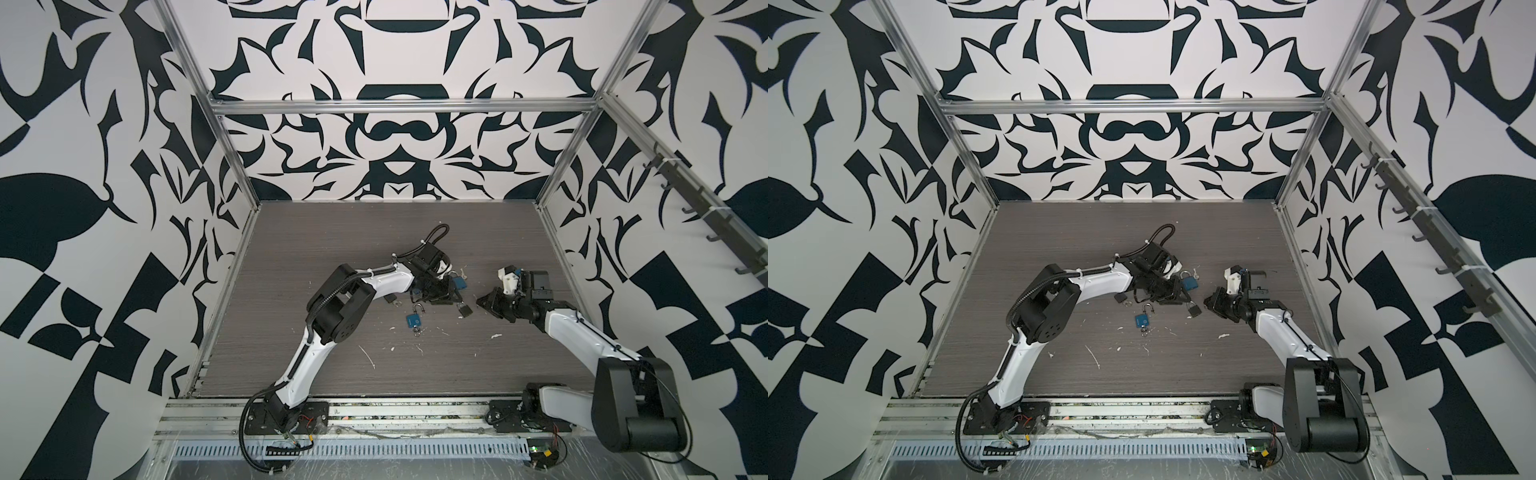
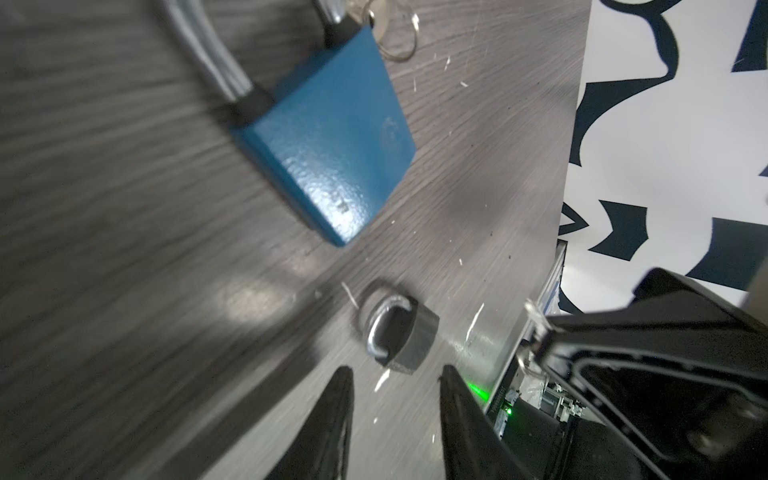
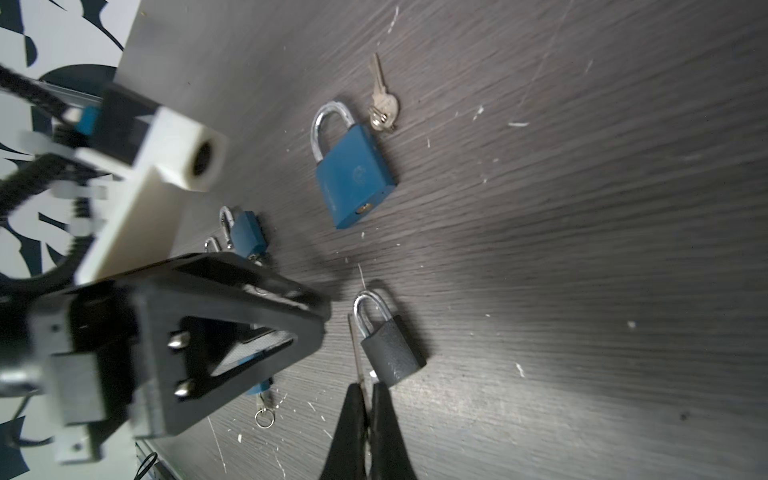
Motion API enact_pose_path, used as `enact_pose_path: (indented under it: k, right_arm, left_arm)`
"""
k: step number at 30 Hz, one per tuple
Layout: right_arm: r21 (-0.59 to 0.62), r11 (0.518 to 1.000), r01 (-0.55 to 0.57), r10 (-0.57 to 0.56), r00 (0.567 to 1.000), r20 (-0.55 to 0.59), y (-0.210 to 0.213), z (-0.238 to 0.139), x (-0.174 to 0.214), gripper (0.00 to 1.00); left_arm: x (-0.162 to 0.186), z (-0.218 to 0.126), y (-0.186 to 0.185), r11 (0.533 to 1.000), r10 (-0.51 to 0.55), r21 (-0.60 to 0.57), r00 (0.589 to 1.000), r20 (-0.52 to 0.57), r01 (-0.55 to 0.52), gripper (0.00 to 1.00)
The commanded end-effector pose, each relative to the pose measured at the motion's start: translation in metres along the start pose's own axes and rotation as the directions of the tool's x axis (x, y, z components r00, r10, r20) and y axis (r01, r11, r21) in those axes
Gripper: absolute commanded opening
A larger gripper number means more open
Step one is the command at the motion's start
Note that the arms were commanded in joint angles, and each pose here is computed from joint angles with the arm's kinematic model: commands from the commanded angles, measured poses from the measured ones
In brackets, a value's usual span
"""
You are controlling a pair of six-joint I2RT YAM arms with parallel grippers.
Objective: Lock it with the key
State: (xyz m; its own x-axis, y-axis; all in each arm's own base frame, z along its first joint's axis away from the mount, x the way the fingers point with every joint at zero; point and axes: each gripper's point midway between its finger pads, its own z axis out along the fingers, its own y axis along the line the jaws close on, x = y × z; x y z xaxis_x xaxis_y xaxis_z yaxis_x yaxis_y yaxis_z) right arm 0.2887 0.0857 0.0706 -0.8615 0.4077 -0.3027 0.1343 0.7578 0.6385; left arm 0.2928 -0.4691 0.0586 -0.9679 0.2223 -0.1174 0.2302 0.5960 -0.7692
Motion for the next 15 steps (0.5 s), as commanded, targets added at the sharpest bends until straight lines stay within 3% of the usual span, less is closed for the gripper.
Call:
enact_pose_path:
  k: [1, 8, 15]
  right_arm:
    - [0.026, 0.997, 0.068, -0.069, 0.997, 0.029, 0.006, 0.001, -0.017, 0.0]
    - [0.066, 0.994, 0.091, -0.09, 0.996, -0.022, 0.004, 0.017, -0.017, 0.0]
    - [0.11, 0.987, 0.116, -0.109, 0.992, -0.06, 0.0, 0.031, -0.017, 0.01]
  left_arm:
    - [-0.025, -0.041, -0.028, 0.996, 0.031, 0.075, 0.991, 0.13, -0.041, 0.38]
    - [-0.04, -0.09, -0.043, 0.988, 0.052, 0.127, 0.968, 0.245, -0.085, 0.38]
    - [-0.039, -0.103, -0.033, 0.989, 0.03, 0.132, 0.963, 0.266, -0.067, 0.38]
